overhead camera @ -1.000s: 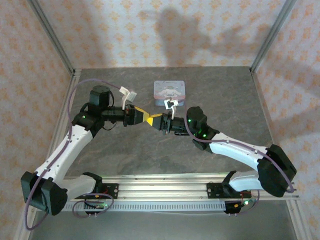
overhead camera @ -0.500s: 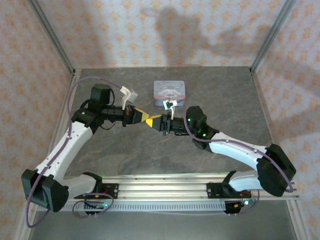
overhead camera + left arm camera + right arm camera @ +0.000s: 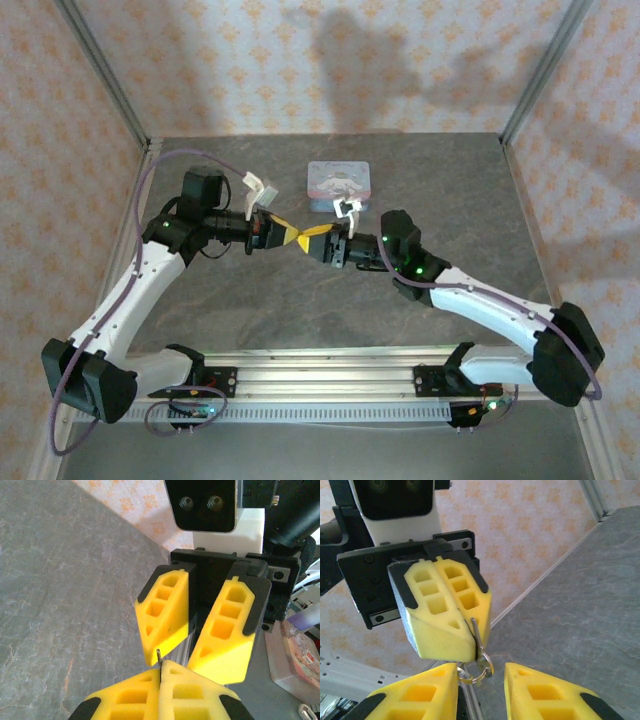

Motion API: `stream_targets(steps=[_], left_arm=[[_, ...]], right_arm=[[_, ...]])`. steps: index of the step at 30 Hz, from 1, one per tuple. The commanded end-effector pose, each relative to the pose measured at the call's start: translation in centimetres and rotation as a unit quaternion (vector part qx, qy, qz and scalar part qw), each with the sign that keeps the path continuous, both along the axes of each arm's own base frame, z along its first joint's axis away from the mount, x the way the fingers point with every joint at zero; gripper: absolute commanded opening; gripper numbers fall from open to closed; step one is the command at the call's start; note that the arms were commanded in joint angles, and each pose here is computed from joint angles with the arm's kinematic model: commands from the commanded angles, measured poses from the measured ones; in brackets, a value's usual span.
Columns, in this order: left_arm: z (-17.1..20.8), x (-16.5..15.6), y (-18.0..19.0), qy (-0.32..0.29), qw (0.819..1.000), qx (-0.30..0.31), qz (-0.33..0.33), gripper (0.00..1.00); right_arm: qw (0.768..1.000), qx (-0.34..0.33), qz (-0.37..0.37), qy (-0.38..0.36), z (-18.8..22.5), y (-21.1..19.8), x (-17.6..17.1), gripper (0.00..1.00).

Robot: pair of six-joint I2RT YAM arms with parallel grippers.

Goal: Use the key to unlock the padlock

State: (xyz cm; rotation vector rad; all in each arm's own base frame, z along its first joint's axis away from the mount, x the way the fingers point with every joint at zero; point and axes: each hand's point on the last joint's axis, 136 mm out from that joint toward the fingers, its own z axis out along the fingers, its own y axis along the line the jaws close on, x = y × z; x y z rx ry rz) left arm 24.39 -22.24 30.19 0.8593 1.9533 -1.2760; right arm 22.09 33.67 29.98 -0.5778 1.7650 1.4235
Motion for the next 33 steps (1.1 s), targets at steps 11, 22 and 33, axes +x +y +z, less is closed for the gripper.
stream_targets(steps=[11, 22, 33], left_arm=[[0.2, -1.1, -0.3, -0.010, 0.998, 0.020, -0.054, 0.00], [1.3, -3.4, -0.7, -0.002, 0.991, -0.004, -0.133, 0.00], [1.5, -3.3, -0.7, 0.000, 0.991, -0.003, -0.135, 0.00]], right_arm=[[0.997, -0.059, -0.051, 0.001, 3.0, -4.1, 0.8, 0.32], [0.986, -0.097, 0.135, 0.021, 1.7, -0.8, -2.8, 0.38], [0.981, -0.089, 0.173, 0.017, 1.6, -0.1, -3.4, 0.35]])
